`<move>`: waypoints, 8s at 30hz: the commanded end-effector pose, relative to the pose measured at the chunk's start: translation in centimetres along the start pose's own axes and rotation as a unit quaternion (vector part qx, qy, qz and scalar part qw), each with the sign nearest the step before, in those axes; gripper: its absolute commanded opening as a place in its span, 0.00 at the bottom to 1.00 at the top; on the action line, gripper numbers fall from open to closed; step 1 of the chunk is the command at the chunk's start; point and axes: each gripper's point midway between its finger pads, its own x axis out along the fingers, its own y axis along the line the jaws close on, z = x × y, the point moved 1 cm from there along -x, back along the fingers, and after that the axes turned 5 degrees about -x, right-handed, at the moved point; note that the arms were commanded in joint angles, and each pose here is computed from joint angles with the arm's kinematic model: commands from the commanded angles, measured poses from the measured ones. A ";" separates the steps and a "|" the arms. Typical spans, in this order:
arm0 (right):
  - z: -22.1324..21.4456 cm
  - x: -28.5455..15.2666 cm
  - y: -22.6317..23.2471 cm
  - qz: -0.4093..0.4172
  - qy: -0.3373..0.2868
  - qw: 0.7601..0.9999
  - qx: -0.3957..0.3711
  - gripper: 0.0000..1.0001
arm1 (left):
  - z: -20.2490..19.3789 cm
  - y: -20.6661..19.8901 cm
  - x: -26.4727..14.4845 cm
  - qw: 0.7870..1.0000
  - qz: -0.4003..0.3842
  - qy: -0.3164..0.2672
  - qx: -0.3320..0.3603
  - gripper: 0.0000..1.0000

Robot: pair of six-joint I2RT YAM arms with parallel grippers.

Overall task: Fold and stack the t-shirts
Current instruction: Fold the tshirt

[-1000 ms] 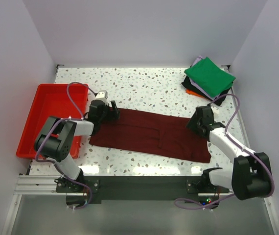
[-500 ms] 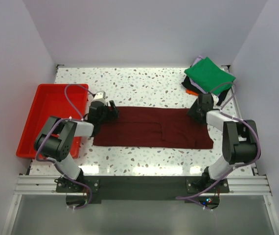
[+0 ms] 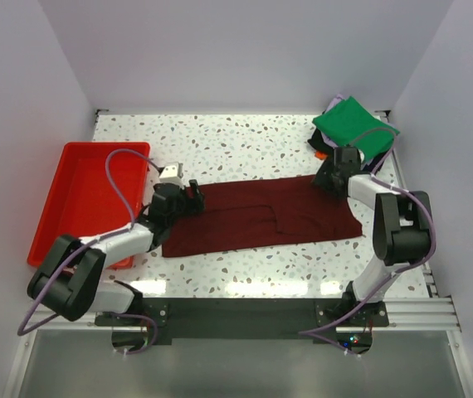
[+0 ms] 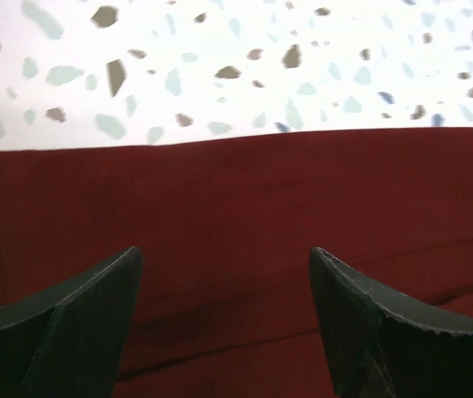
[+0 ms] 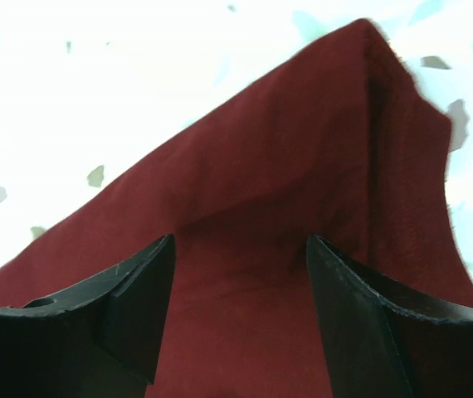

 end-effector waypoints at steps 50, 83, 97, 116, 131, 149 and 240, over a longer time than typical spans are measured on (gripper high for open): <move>-7.3 1.1 12.2 0.167 0.101 0.970 -0.142 0.84 | -9.2 -0.1 -2.2 0.994 -0.084 0.073 0.005 0.84; -9.0 8.1 26.1 0.248 0.181 0.927 -0.215 0.87 | -14.2 -2.9 -9.7 0.971 -0.188 0.149 -0.007 0.84; -6.0 9.0 28.7 0.262 0.138 0.925 -0.239 0.94 | -15.7 -8.4 -13.0 0.929 -0.324 0.177 0.000 0.84; 2.9 -6.3 31.2 0.374 -0.012 0.891 -0.257 0.97 | -12.2 -10.4 -13.6 0.933 -0.339 0.121 0.015 0.85; -2.2 0.4 28.2 0.321 0.062 0.913 -0.246 0.97 | -15.9 -9.4 -13.1 0.927 -0.334 0.172 0.003 0.85; -2.1 6.8 25.1 0.284 0.096 0.930 -0.215 0.97 | -17.5 -12.4 -14.5 0.904 -0.384 0.188 -0.013 0.84; -27.7 -17.9 2.4 0.170 0.160 0.948 -0.215 0.12 | -15.1 -2.5 -13.6 0.973 -0.105 0.199 0.058 0.47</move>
